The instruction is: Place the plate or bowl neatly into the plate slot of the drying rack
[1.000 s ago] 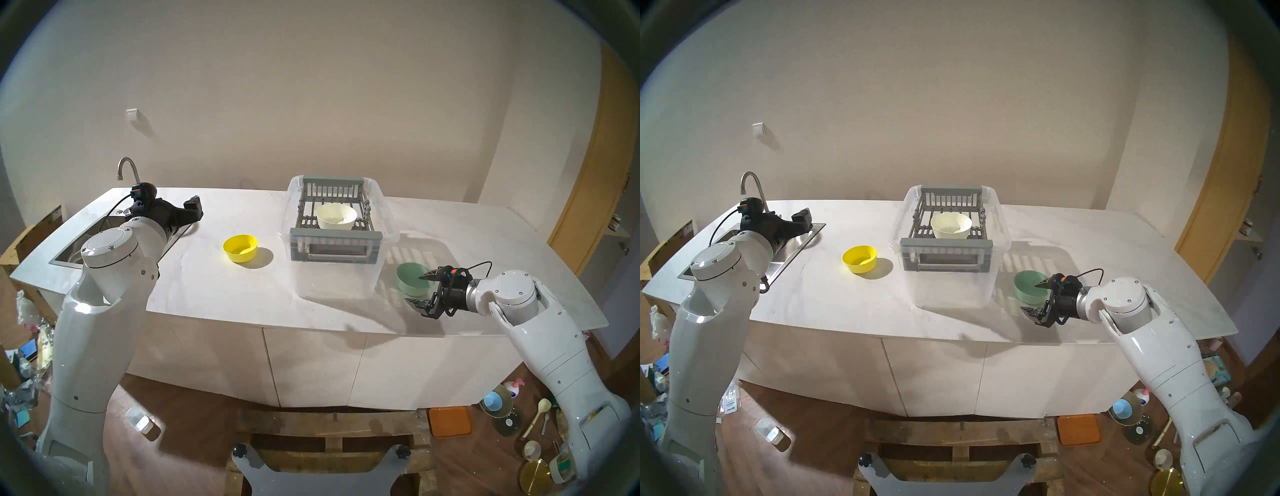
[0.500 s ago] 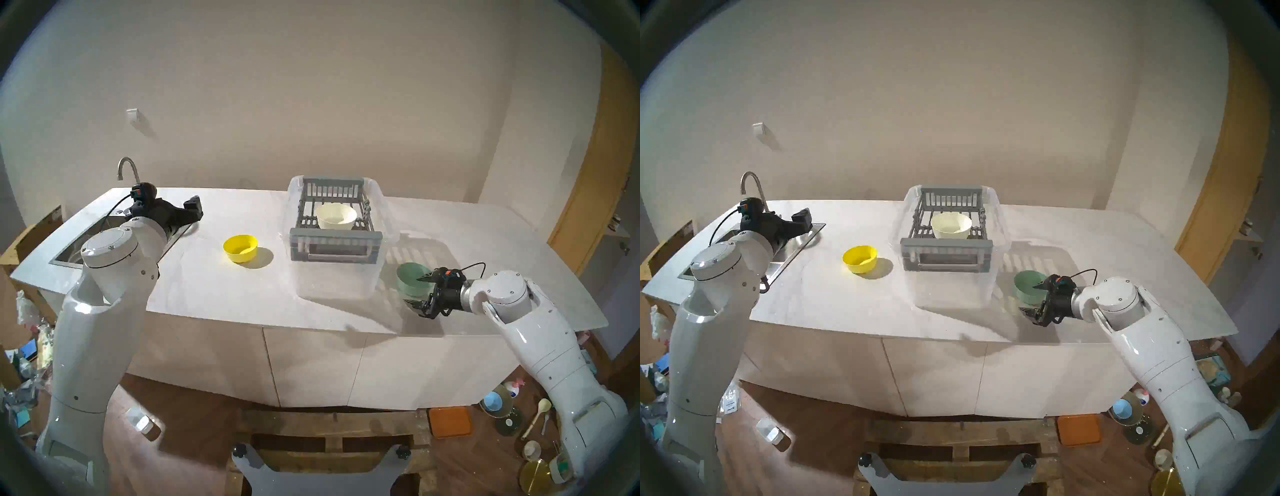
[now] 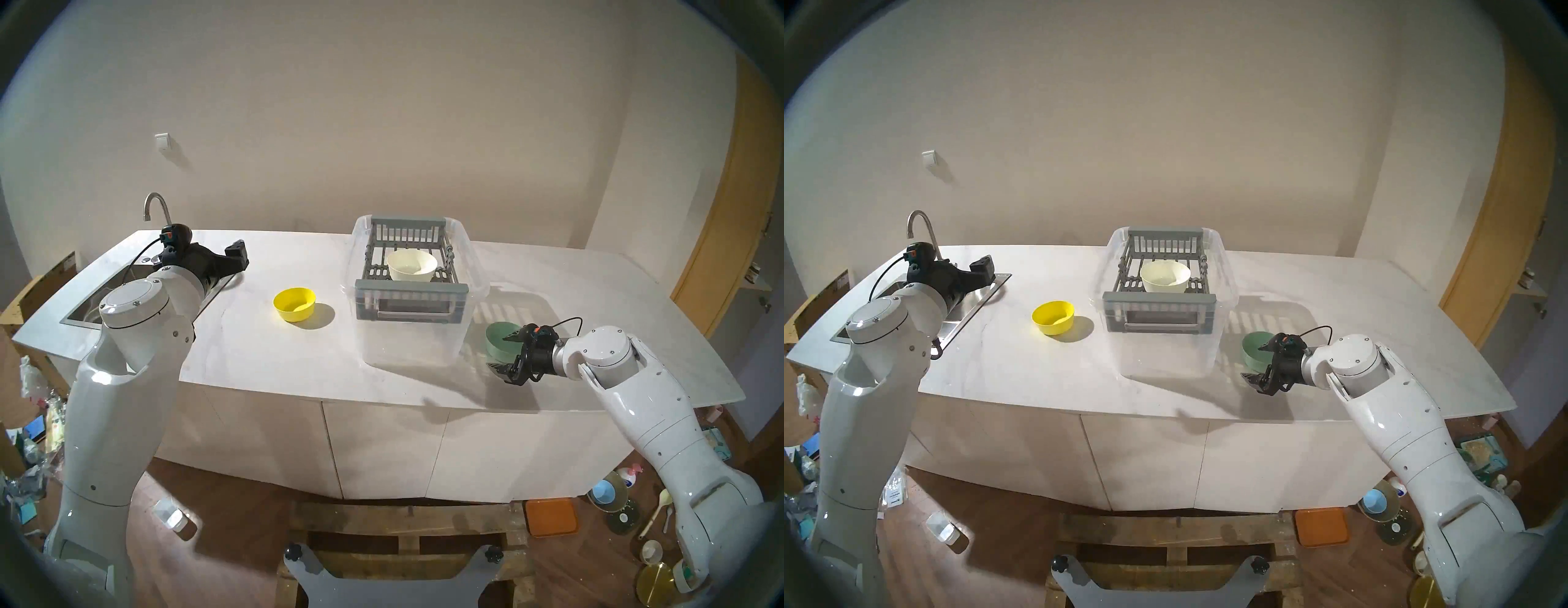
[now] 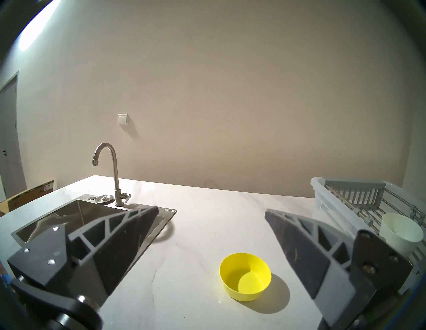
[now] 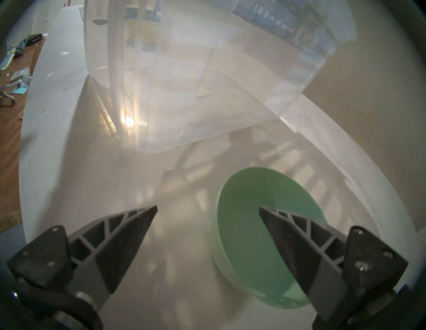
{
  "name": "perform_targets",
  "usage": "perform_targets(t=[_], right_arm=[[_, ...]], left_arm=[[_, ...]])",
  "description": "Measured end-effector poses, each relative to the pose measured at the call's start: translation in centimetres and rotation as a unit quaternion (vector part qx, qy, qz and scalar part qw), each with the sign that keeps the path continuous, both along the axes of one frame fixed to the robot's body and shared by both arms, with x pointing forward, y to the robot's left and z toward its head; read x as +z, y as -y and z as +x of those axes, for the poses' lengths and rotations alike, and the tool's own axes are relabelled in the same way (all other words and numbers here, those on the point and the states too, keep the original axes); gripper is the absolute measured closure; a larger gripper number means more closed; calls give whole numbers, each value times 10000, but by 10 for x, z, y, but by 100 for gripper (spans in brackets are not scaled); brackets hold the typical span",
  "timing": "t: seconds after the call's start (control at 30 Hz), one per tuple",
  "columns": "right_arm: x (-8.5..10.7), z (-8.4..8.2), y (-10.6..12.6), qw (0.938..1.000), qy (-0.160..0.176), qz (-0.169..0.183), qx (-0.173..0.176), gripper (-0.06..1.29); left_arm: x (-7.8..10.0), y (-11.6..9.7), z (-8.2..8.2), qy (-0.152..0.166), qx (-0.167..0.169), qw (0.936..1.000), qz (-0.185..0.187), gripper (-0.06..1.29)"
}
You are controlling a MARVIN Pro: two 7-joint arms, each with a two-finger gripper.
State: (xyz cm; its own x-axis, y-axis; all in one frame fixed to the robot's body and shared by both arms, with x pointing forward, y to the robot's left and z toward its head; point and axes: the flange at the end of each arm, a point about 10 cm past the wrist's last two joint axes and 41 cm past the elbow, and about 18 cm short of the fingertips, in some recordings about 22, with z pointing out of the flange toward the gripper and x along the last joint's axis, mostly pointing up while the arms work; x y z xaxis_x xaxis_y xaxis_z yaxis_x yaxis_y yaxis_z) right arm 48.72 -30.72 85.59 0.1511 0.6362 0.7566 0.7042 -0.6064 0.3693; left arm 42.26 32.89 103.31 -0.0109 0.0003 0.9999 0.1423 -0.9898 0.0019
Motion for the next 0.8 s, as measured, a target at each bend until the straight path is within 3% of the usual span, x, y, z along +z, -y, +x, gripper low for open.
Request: perform_targets(t=[0.8], right_arm=[[4,3,-9,9999,-92,103,49,3]], left_arm=[[0,0,0,0,0,10000,0,-2]])
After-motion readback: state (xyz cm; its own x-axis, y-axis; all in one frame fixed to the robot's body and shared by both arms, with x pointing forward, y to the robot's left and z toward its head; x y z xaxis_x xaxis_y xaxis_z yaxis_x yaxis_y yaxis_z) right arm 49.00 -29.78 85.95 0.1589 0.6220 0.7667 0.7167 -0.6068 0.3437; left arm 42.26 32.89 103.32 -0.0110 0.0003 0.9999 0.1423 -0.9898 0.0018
